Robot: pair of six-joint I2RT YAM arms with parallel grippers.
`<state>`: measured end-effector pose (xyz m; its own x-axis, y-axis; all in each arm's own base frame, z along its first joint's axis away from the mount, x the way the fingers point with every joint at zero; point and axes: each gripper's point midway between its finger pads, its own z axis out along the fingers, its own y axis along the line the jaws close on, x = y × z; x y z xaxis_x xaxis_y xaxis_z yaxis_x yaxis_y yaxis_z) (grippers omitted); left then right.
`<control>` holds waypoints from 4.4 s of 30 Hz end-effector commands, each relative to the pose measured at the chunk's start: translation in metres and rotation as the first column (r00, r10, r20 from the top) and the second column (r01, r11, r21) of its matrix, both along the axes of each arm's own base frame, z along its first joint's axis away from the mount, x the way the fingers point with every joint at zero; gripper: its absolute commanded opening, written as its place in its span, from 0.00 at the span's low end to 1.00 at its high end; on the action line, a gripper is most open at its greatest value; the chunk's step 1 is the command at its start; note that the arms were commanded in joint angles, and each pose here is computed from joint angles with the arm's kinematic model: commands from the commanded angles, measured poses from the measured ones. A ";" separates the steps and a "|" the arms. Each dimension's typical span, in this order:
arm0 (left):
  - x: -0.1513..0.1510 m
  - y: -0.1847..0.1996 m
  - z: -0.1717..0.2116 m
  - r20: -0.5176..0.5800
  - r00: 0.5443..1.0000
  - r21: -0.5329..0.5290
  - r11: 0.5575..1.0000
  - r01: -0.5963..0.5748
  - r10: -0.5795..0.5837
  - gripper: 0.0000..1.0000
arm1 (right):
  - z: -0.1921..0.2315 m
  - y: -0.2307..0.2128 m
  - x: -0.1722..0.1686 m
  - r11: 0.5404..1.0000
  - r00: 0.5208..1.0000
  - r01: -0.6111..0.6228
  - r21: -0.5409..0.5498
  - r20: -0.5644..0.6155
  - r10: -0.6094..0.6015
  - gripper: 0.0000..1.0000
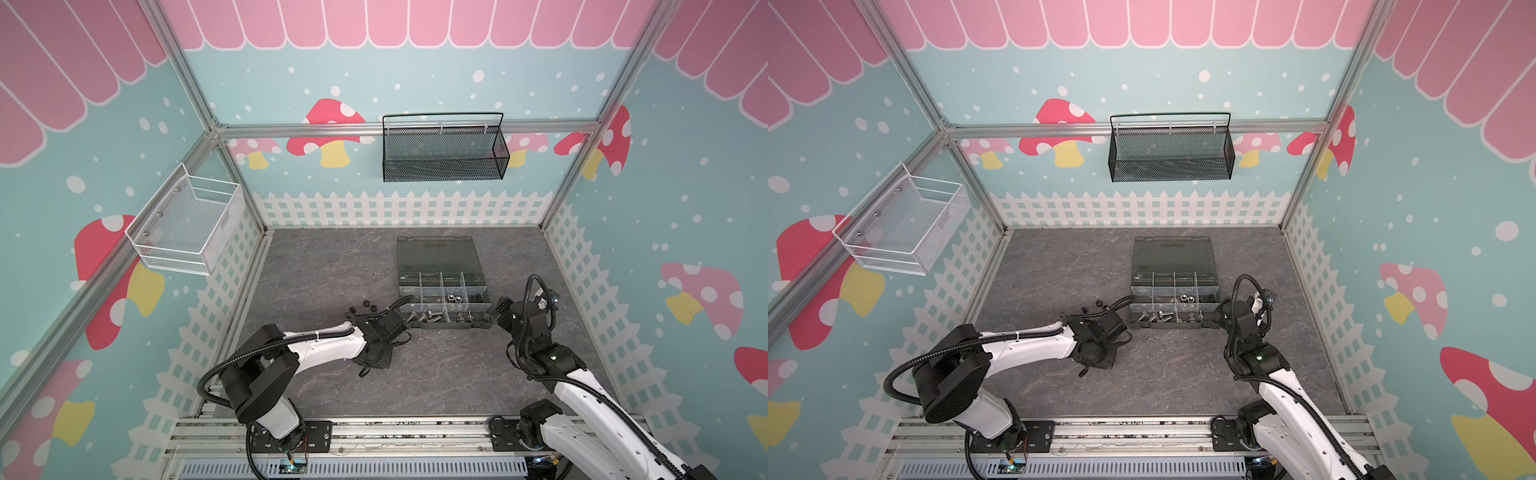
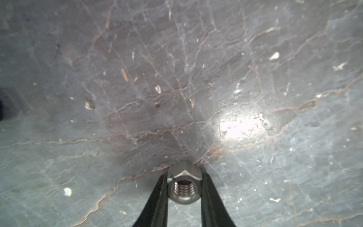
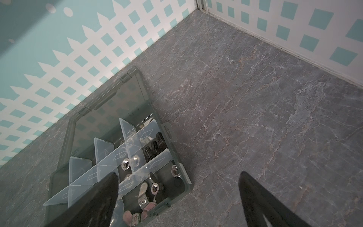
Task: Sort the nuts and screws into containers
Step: 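Lift the silver nut with the left gripper and carry it over the box, then open the left gripper to drop the silver nut into the nut compartment, then move the open left gripper over the black nuts on the table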
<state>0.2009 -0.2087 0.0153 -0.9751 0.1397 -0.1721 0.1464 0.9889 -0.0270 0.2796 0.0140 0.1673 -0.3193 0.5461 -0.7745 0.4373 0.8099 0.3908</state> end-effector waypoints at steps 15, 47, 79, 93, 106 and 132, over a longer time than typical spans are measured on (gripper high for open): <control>0.012 0.001 0.015 0.055 0.998 0.022 1.000 0.010 -0.012 0.22 | -0.002 -0.006 -0.003 1.000 1.000 0.028 0.000 0.006 -0.028 0.97; 0.109 -0.091 0.144 0.432 0.897 -0.161 0.971 0.178 -0.093 0.22 | 0.007 -0.010 -0.007 0.999 0.999 0.041 -0.002 0.031 -0.041 0.97; 0.190 -0.245 0.095 0.417 0.891 -0.344 0.876 0.337 -0.179 0.26 | 0.007 -0.009 -0.006 0.999 0.999 0.045 0.008 0.020 -0.045 0.97; 0.204 -0.246 0.073 0.407 0.897 -0.294 0.905 0.308 -0.172 0.32 | 0.006 -0.009 -0.005 0.999 0.999 0.044 -0.001 0.015 -0.043 0.97; 0.202 -0.232 0.102 0.442 0.885 -0.287 0.912 0.292 -0.144 0.38 | 0.005 -0.009 -0.006 0.999 0.999 0.041 -0.001 0.011 -0.041 0.97; 0.165 0.014 0.155 0.498 0.810 -0.293 0.939 -0.180 0.310 0.78 | 0.006 -0.008 -0.005 0.999 0.999 0.037 0.004 0.018 -0.037 0.97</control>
